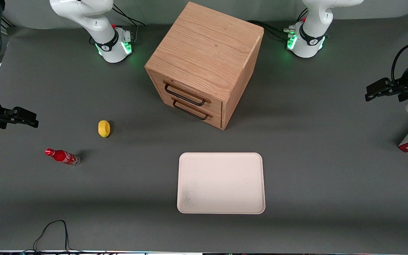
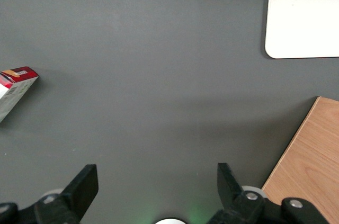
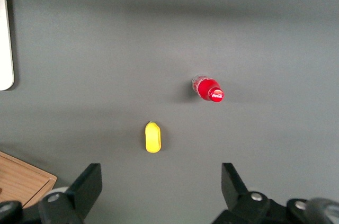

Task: Place red cookie box on tray

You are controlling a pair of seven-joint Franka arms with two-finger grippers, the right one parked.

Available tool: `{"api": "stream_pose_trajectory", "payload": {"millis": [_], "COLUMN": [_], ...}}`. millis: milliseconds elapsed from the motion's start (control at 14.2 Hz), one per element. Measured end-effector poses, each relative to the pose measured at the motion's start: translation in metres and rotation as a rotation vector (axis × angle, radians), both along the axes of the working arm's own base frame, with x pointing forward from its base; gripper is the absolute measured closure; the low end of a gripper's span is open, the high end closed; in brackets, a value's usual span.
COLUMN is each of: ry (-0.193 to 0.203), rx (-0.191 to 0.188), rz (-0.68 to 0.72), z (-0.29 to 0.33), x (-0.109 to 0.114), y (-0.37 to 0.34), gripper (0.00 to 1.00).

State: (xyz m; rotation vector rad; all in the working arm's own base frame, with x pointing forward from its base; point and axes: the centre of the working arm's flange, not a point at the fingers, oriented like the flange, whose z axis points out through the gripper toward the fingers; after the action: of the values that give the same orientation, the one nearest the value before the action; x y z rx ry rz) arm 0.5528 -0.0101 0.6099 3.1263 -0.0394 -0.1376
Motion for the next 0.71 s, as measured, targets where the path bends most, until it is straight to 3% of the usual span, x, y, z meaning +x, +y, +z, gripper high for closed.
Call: {"api": "stream_pose_trajectory", "payload": {"millis": [707], "ry": [0.003], "rx": [0.004], "rz": [0.012], "z": [0.0004], "x": [-0.0008], "y": [0.0067], "gripper": [0.0]}}
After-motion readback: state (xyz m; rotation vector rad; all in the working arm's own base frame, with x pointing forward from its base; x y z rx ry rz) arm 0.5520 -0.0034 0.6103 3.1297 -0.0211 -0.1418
